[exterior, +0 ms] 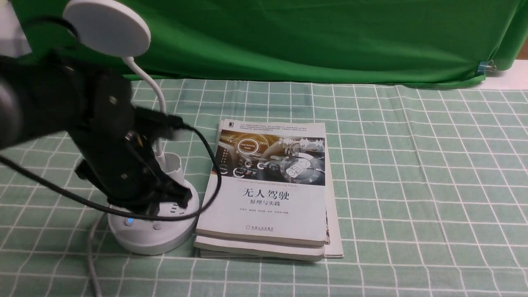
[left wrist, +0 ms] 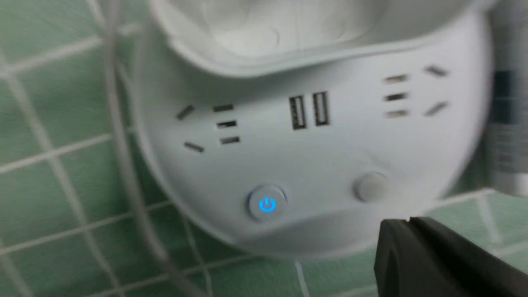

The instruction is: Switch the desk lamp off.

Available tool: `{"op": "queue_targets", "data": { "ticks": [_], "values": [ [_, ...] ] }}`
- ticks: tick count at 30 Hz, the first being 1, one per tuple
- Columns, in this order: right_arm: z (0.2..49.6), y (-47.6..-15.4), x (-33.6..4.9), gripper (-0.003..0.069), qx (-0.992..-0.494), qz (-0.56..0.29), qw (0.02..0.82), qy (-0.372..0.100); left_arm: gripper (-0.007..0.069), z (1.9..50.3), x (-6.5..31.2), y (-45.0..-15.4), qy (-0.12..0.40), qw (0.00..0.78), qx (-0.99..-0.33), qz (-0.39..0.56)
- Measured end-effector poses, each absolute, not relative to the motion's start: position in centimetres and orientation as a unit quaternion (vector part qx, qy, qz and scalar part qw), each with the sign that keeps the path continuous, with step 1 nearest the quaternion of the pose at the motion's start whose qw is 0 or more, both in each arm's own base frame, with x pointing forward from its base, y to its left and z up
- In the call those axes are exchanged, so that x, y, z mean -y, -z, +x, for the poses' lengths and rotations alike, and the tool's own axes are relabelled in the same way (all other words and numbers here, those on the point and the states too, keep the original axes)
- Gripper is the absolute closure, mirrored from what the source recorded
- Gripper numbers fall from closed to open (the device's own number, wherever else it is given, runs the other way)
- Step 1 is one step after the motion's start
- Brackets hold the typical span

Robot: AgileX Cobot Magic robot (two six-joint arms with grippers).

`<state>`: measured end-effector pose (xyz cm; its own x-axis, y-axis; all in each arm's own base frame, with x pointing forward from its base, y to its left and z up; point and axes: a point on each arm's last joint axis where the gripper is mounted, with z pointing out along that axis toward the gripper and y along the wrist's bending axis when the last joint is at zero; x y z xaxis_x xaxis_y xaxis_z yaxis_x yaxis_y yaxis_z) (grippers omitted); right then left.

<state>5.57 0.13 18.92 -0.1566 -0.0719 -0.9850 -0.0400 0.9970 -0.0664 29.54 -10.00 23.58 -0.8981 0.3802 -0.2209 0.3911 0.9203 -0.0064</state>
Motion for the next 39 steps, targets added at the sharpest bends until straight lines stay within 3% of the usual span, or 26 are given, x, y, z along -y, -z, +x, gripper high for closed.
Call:
{"op": "queue_targets", "data": {
  "ticks": [7, 12, 15, 25, 30, 39],
  "values": [
    [5.6, -18.9, -0.1, 0.0417, -0.76, -0.037, 0.648, 0.012, 0.0621, 24.6, 8.8, -31.5, 0.066, 0.244, -0.95, 0.184],
    [5.6, -18.9, -0.1, 0.0417, -0.76, -0.037, 0.648, 0.012, 0.0621, 19.8, 7.1, -33.6, 0.08, 0.357, -0.914, 0.176],
    [5.6, -18.9, -0.1, 0.0417, -0.76, -0.037, 0.648, 0.012, 0.0621, 15.8, 5.7, -33.3, 0.09, 0.449, -0.874, 0.163],
    [5.6, -18.9, -0.1, 0.0417, -0.76, -0.037, 0.648, 0.012, 0.0621, 9.5, 3.4, -27.7, 0.131, 0.584, -0.795, 0.099],
    [5.6, -18.9, -0.1, 0.0417, -0.76, -0.037, 0.648, 0.012, 0.0621, 8.9, 3.1, -26.5, 0.135, 0.615, -0.772, 0.093],
    [5.6, -18.9, -0.1, 0.0417, -0.76, -0.037, 0.648, 0.012, 0.0621, 8.9, 3.1, -25.3, 0.133, 0.604, -0.78, 0.093]
  ]
}}
